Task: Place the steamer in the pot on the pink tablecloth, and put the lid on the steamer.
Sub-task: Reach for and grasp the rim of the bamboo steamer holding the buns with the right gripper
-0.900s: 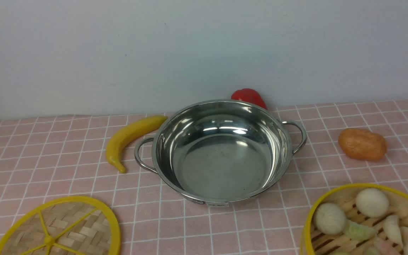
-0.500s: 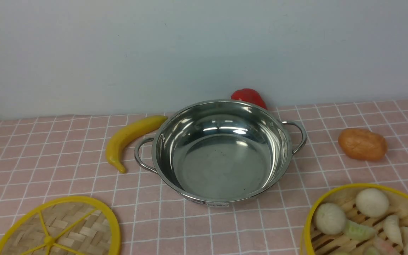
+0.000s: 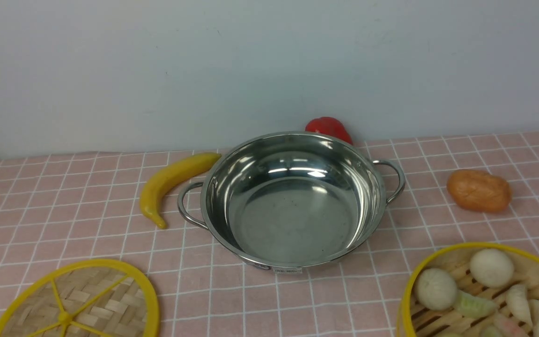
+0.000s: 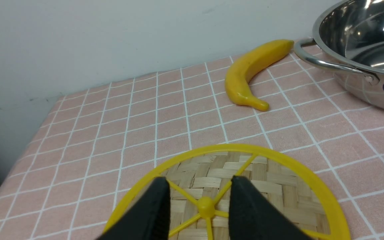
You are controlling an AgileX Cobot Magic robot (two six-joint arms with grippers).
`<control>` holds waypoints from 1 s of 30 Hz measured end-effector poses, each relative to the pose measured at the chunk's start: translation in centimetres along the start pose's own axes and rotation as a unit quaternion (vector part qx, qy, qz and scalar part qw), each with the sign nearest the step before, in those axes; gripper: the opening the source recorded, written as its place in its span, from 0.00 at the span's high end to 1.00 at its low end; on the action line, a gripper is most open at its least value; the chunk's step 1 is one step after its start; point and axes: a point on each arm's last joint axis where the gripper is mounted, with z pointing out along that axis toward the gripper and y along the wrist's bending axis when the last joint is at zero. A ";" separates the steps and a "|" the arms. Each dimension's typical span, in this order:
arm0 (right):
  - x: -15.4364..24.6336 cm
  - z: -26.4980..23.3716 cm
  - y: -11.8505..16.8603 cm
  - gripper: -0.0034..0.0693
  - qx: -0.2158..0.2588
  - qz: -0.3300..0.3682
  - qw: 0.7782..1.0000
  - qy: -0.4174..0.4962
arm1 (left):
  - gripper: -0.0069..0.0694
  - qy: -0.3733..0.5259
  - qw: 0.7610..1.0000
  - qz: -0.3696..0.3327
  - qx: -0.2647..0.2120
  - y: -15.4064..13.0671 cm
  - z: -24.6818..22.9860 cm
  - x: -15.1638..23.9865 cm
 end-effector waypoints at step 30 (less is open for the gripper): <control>-10.8 -4.6 2.0 0.62 -0.106 0.159 0.953 -0.237 | 0.59 0.000 1.000 0.000 0.000 0.0 0.0 0.0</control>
